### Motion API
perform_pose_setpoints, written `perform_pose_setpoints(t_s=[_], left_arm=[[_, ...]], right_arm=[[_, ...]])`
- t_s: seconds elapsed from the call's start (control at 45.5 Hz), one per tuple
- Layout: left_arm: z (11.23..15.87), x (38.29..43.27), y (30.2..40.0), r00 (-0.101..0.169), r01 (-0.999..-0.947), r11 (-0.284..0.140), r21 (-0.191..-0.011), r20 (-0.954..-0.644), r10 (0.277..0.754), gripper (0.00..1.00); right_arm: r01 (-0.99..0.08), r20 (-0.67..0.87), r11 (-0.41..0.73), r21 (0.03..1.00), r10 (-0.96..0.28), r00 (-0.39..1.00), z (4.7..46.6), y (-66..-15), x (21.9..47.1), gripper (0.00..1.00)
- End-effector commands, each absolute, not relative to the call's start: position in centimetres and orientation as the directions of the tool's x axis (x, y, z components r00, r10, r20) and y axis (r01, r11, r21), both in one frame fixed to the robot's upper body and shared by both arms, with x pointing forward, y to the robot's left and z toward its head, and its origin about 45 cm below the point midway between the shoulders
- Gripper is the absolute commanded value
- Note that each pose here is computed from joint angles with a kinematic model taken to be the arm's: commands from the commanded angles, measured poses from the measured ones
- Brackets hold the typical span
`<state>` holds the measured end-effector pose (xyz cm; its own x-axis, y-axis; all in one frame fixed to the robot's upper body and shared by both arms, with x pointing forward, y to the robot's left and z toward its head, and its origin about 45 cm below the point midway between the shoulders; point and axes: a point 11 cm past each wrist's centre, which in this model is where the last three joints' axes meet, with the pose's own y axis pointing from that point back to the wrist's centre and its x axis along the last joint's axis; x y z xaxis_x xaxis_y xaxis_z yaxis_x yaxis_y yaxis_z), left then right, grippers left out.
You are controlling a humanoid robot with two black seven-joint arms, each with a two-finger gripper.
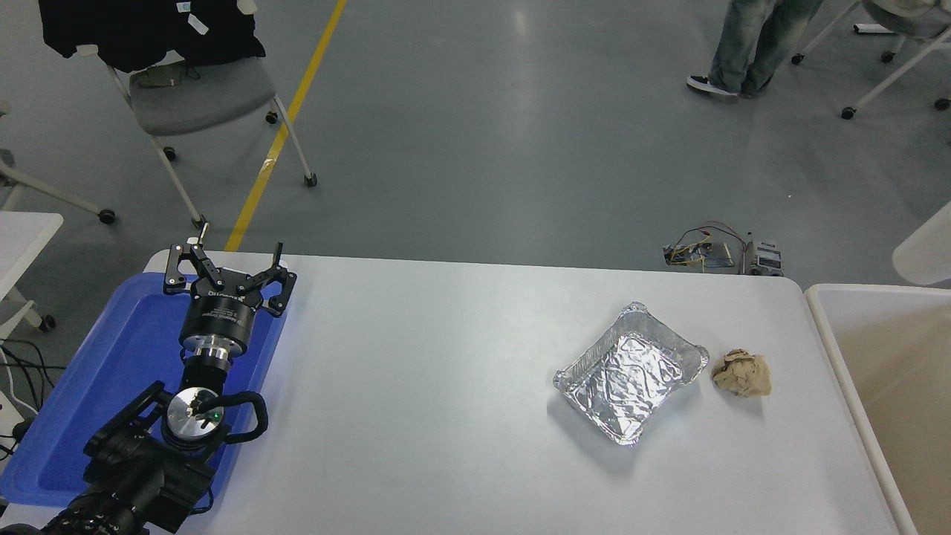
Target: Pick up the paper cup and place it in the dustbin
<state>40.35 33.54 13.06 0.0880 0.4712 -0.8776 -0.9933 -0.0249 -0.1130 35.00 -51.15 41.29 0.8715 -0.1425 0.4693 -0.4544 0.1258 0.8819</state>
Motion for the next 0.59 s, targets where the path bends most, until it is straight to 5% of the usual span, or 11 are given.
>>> perform_pose_setpoints(t_s=[0.0,0.264,0.571], left_arm=[[13.05,40.35,33.55,0.087,-0.9933,-0.025,-0.112,-0.878,0.471,1.0],[13.05,40.35,33.55,0.087,-0.9933,-0.025,-0.112,-0.878,0.471,1.0],[13.05,40.35,33.55,0.087,-0.9933,-0.025,-0.112,-0.878,0.471,1.0]], right_arm=[[-0.473,0.489,0.136,0.87,-0.138,0.861,42.7,-51.2,35.0,0.0],[-0.407,0.443,0.205,0.89,-0.172,0.88,40.3,-53.7,34.3,0.0],[-0.474,0.587,0.416,0.776,-0.202,0.784,33.7,-61.7,34.5,0.0]])
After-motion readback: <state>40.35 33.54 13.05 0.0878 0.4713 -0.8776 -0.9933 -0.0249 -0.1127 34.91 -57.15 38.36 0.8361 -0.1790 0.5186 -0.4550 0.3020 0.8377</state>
